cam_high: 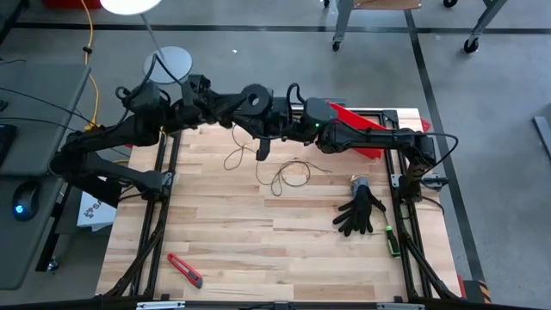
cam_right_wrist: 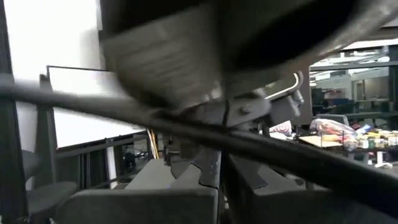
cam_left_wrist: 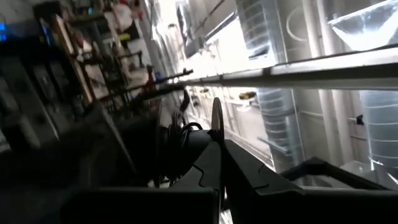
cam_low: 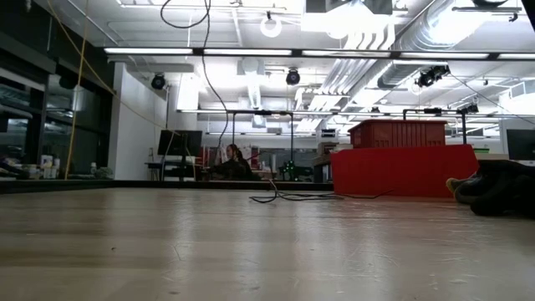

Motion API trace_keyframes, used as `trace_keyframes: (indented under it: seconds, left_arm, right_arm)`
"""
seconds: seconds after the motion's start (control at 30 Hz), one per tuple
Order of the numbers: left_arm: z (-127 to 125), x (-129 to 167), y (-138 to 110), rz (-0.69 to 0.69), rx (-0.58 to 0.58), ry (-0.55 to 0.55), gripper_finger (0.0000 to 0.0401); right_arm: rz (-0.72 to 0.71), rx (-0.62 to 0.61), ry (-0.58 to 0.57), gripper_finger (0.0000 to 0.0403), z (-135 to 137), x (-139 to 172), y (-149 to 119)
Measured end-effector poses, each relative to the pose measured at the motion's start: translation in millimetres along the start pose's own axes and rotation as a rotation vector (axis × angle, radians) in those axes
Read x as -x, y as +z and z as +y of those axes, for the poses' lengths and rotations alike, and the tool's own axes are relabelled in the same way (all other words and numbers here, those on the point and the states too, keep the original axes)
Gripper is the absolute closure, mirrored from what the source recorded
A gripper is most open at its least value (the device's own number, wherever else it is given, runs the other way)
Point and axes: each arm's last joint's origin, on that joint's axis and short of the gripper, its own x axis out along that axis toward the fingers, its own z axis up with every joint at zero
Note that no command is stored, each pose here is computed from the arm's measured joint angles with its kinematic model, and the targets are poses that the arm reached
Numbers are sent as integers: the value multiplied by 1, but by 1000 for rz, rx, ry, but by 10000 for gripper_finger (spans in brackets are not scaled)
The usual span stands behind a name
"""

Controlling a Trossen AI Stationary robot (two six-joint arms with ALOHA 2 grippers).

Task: Coil cords
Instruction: Coil the black wire on the spool

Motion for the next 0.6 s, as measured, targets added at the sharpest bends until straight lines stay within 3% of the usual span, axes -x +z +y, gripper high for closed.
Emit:
trace_keyframes:
  seconds: [0.37,0.6]
  left_arm:
    - [-7,7,-19,117,106,3,401]
    - [-11,33,-19,189,72,128,401]
  right_arm:
    - [-5,16,9,403,-12,0,-1]
    - [41,25,50,403,-28,2,-5]
